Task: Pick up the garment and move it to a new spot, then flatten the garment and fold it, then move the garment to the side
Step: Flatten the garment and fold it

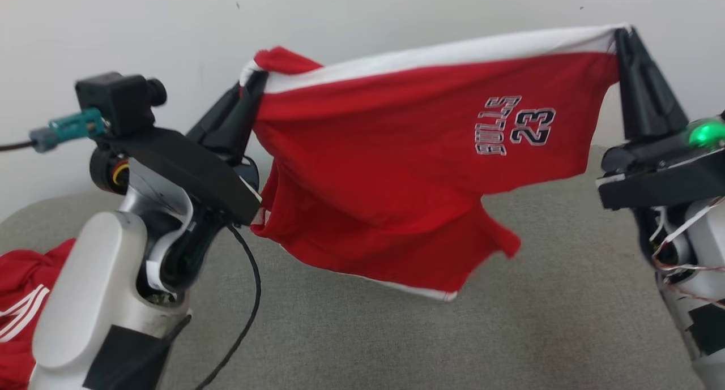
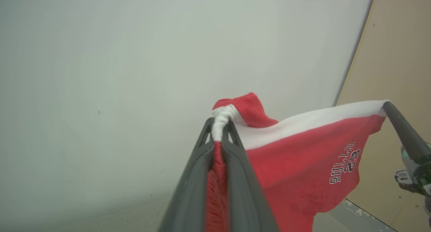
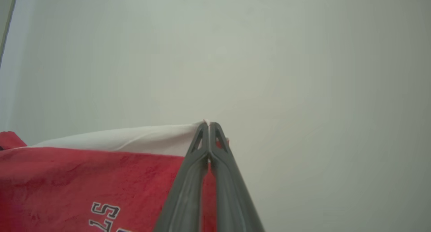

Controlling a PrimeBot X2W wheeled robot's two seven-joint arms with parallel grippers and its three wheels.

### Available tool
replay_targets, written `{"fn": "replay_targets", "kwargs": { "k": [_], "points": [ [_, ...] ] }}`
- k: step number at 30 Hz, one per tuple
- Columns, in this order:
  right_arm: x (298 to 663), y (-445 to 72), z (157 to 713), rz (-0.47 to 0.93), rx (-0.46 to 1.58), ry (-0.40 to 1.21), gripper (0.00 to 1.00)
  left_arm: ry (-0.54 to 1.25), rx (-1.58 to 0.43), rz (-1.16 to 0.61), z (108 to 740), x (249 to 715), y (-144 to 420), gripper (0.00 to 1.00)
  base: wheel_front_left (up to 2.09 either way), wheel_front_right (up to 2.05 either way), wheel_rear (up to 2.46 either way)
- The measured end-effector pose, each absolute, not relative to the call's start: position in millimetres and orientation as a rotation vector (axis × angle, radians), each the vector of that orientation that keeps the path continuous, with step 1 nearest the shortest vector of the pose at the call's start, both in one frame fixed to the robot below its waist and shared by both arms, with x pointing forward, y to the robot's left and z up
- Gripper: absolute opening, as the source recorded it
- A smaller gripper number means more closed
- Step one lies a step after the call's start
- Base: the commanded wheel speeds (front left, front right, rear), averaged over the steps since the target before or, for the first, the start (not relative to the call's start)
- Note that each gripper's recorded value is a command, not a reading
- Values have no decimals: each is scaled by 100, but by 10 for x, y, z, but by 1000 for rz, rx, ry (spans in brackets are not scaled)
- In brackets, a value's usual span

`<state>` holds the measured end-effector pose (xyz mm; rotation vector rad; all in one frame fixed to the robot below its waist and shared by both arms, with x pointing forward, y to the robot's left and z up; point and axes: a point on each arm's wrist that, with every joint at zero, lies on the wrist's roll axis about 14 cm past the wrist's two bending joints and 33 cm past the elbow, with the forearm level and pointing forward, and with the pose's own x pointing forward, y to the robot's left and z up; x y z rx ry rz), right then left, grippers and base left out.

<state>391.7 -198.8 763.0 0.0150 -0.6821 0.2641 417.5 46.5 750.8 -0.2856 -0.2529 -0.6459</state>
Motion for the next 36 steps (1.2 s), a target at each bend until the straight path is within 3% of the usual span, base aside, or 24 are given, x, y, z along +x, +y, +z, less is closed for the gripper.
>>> {"fn": "replay_targets", "kwargs": {
  "k": [5,8,15,20,21,22,29,36],
  "points": [
    [3771,-2113,7896,239,-32,-751,0,-217,-355,-667,7652,4093,422,0,0,0,0],
    [3791,-2084,7811,247,-61,-717,0,-141,-370,-667,7405,4091,379,0,0,0,0],
    [4007,-2132,6651,226,-114,-395,0,59,-396,-557,6130,4070,337,0,0,0,0],
    [3962,-2313,5584,176,-95,-111,0,253,-519,-520,5253,3806,88,0,0,0,0],
    [3933,-2375,5420,163,-102,-65,0,275,-531,-521,5167,3762,48,36,0,0,0],
    [3905,-2432,5280,150,-104,-26,0,294,-537,-523,5091,3724,14,99,0,0,0],
    [3798,-2831,4757,76,-185,141,0,364,-521,-539,4835,3598,-53,100,0,0,0],
    [3809,-3084,4595,28,-275,213,0,367,-483,-518,4839,3739,124,100,0,0,0]
  ]
}}
